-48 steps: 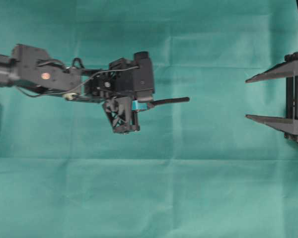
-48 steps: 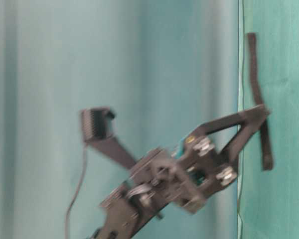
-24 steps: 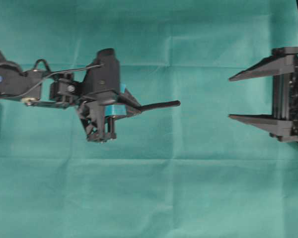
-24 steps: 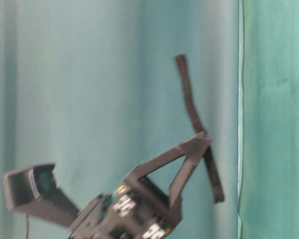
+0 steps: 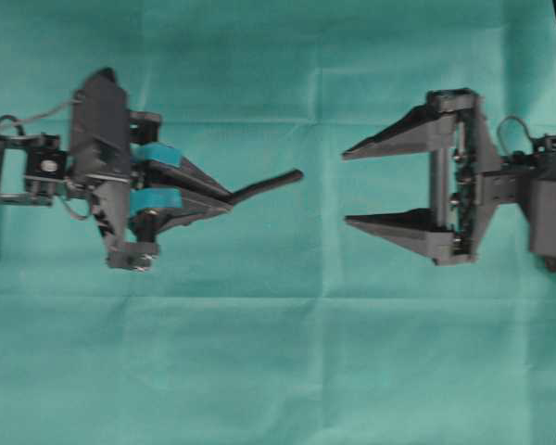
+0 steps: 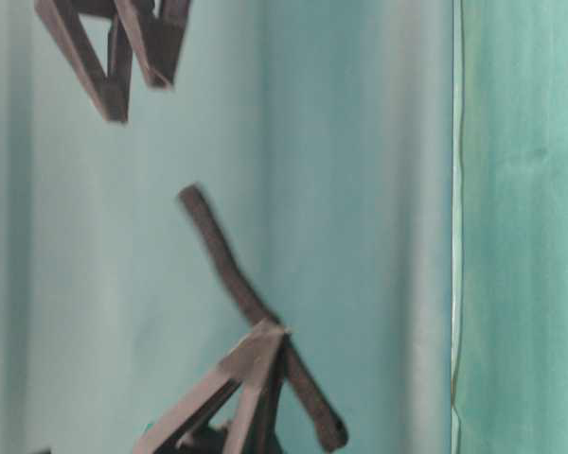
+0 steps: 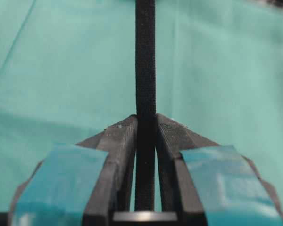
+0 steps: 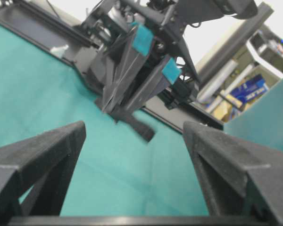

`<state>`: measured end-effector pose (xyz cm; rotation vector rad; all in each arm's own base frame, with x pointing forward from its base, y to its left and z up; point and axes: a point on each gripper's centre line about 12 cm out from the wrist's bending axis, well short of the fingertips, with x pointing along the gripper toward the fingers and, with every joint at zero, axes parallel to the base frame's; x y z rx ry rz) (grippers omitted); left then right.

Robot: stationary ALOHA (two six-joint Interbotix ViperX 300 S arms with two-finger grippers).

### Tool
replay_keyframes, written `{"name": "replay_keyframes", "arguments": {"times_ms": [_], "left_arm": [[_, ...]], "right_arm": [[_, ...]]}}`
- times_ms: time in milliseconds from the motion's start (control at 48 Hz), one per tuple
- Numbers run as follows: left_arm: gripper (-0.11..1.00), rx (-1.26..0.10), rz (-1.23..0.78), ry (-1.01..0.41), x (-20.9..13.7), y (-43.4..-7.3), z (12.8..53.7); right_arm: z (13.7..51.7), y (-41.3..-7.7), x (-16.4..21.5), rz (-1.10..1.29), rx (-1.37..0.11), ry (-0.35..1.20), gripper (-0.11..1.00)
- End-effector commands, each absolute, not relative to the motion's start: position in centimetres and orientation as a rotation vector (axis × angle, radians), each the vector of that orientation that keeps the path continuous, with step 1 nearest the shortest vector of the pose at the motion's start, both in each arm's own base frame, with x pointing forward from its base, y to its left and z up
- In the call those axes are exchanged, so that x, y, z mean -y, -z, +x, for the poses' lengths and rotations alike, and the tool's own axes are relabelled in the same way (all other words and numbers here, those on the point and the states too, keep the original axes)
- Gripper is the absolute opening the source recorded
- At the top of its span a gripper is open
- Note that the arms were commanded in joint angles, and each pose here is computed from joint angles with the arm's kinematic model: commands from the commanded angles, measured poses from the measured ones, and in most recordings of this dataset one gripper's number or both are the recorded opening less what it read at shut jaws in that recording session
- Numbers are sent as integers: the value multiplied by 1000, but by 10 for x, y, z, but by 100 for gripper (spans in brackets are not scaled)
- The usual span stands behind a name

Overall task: Peel off the Velcro with your right arm.
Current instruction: 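Lift the strip with the left gripper and raise it upright, then move the right gripper toward the strip's free end held by the left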

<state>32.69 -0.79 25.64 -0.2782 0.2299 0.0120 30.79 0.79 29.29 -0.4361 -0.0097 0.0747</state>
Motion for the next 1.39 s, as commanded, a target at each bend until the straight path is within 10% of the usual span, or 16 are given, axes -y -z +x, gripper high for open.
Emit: {"name": "replay_keyframes", "arguments": {"times_ms": [0,1374], "left_arm": [[10,-146,-303,-2,8,-270,319],[10,-74,-533,-36,-2,-263,282]], "right_arm": [[318,-303,-7,-473,37,-65,64],[378,-289,18,-631,116,3,64]]}}
